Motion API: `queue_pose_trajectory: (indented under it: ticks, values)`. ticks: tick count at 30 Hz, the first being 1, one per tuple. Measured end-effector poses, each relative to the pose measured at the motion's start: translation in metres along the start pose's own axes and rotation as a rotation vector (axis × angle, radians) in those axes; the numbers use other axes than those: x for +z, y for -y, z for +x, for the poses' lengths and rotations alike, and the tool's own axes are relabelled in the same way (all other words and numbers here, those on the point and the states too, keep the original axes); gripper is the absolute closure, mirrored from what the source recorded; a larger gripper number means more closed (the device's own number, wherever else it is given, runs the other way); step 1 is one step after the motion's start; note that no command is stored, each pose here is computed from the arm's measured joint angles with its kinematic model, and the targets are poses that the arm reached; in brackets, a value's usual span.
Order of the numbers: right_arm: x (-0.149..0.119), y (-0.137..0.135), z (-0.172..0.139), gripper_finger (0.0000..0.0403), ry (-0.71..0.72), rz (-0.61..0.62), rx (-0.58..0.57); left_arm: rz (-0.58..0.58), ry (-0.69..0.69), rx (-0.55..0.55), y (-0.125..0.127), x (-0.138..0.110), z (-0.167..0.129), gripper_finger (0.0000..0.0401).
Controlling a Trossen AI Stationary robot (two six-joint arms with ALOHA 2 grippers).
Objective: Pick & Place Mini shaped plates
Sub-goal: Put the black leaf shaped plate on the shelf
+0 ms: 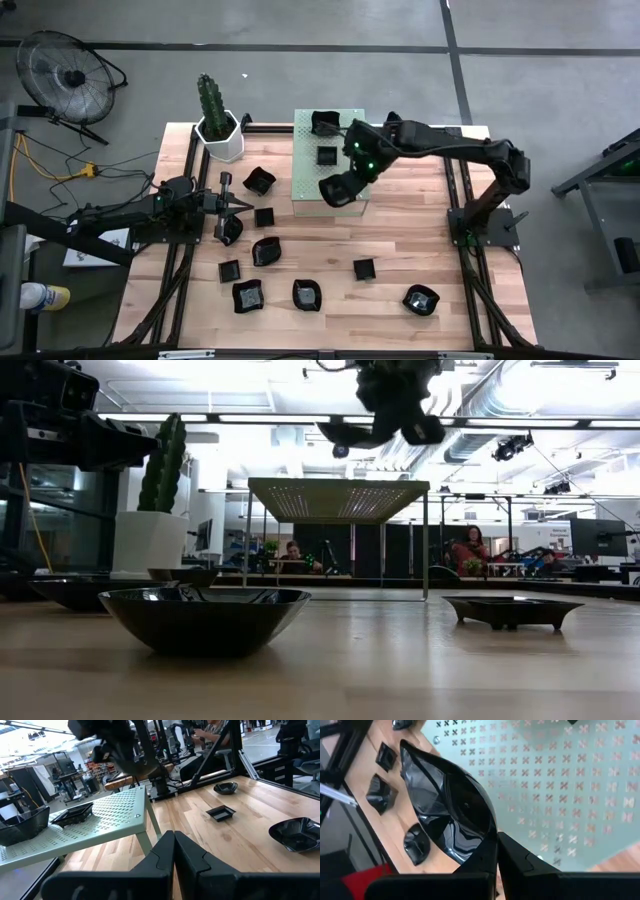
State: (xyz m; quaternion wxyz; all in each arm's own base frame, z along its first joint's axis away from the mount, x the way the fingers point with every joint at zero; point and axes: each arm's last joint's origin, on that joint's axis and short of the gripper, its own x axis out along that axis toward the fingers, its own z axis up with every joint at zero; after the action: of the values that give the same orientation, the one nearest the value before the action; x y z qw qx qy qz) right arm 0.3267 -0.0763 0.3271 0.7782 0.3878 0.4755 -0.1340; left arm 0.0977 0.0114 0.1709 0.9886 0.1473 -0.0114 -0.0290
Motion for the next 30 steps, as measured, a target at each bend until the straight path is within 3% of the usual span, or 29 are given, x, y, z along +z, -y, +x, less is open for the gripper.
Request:
queue_pose_trajectory:
  ticks: [11, 26, 30]
  values:
    - [0.021, 0.028, 0.017, 0.0402, -0.045, -0.024, -0.003, 0.0, 0.0, 0.0, 0.0, 0.0, 0.0, 0.0398]
    - [0.029, 0.037, 0.015, 0.0401, -0.018, 0.036, -0.008, 0.0, 0.0, 0.0, 0.0, 0.0, 0.0, 0.0398]
    - [0.03, 0.036, 0.018, 0.0401, -0.001, 0.106, -0.029, 0.0, 0.0, 0.0, 0.0, 0.0, 0.0, 0.0398]
